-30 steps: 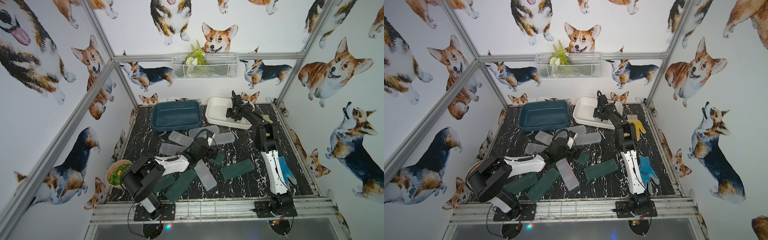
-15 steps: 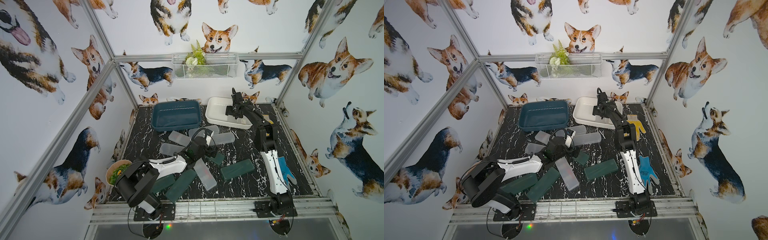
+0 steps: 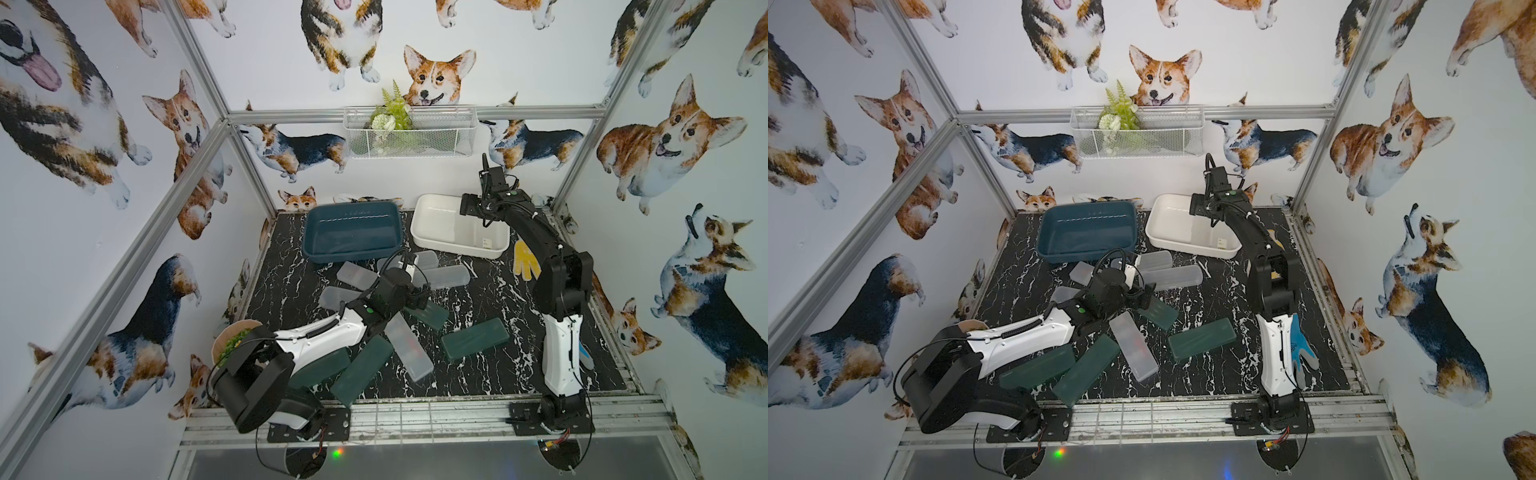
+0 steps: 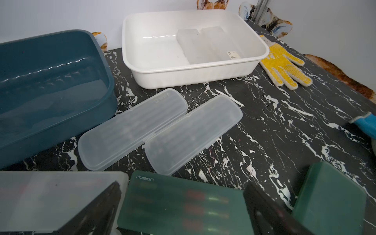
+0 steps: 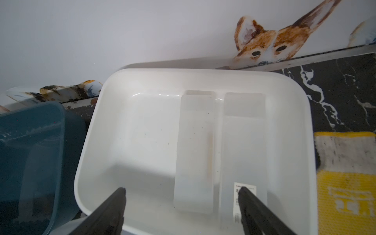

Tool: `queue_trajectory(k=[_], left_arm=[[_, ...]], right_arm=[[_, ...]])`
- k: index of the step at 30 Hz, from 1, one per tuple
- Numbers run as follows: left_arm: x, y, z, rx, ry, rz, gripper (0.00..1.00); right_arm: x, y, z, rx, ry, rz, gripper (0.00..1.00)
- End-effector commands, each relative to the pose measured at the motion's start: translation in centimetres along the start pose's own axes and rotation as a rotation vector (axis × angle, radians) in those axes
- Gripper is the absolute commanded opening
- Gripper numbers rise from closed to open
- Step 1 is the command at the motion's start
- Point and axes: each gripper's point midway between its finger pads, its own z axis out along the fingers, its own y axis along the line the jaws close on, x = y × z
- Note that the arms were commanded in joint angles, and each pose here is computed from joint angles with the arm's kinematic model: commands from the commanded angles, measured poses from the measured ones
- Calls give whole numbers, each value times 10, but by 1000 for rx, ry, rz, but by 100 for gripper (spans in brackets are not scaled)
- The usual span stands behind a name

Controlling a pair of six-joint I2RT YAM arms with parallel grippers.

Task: Place the pencil cases by color into the storage box
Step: Place the pencil case at the storage box, then pick up the pencil case from the center of the board.

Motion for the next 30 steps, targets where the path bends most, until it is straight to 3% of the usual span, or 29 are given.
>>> queue_trajectory(k=[1,4,10,16,22,30], left_arm=[[0,14,-9,-69,37,5,97],[-12,21,-15,-98,49,-10,97],[-6,41,-28,-161,108,-65,97],[16,74,-37,-223,180,-203,98],[47,112,-46,-269,218,-398,98],[63,134,-64,-313,210,-483,99]], right_arm=[[1,13,-31,-74,-103,-9,87],[25,24,-47,-105,-120,-47,87],[88,56,-58,-185,-77,-178,87],[137,75,-50,-312,-3,-202,87],[175,100,-47,-375,56,-317,87],[219,132,-59,-386,155,-499,87]])
